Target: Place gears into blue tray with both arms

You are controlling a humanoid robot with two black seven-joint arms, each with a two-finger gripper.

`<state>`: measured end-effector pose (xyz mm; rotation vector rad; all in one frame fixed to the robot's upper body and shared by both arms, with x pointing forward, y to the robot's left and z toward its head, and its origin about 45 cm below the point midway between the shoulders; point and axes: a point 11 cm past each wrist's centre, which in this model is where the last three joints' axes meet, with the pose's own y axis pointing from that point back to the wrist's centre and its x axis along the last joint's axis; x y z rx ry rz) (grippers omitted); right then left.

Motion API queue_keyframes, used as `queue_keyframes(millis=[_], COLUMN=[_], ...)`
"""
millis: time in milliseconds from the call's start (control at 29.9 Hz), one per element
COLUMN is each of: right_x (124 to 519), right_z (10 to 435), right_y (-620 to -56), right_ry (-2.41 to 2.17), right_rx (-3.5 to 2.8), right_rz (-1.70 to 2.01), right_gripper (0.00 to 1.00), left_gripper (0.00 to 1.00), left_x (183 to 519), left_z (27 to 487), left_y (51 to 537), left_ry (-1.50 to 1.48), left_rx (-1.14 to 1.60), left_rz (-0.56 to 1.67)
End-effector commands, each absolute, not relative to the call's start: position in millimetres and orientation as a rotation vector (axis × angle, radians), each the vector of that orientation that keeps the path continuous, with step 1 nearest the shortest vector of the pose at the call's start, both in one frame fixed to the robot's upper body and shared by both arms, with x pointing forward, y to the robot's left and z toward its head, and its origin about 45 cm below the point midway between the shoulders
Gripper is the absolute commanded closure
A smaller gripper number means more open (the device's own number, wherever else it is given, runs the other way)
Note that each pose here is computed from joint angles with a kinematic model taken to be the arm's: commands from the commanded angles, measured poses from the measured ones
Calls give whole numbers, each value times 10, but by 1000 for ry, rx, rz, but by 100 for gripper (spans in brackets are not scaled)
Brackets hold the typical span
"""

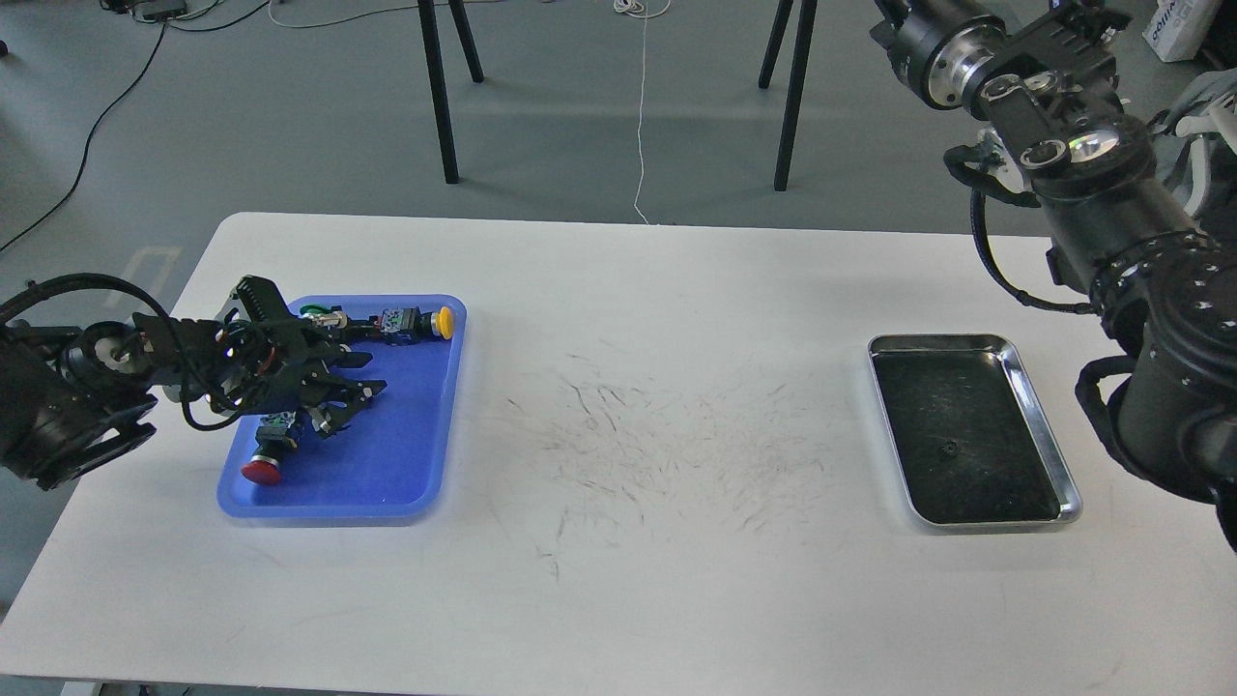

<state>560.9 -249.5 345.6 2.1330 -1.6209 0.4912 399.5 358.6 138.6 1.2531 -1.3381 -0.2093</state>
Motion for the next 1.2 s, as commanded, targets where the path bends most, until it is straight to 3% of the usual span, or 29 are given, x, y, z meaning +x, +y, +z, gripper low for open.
queue_keyframes(millis=[0,434,802,1170], right_x=[5602,5525,5490,5459], right_z=[3425,3102,3018,2999], right_y=[-2510,-2656,-2811,-2994], right_ry=[-1621,-1609,-1618,-1626], right_rx=[2131,2102,2082,2081], right_rz=[486,426,403,367], right_gripper=[1,1,1,1], left_gripper=[58,47,38,33], left_x=[4136,4671,5029,5056], left_z=[1594,2375,2968,3577], left_y=[3602,3329,2334,1274], left_ry=[-1374,-1355,-1003,-690], left_rx=[1267,1132,725,203], left_rz=[-171,325,663,764])
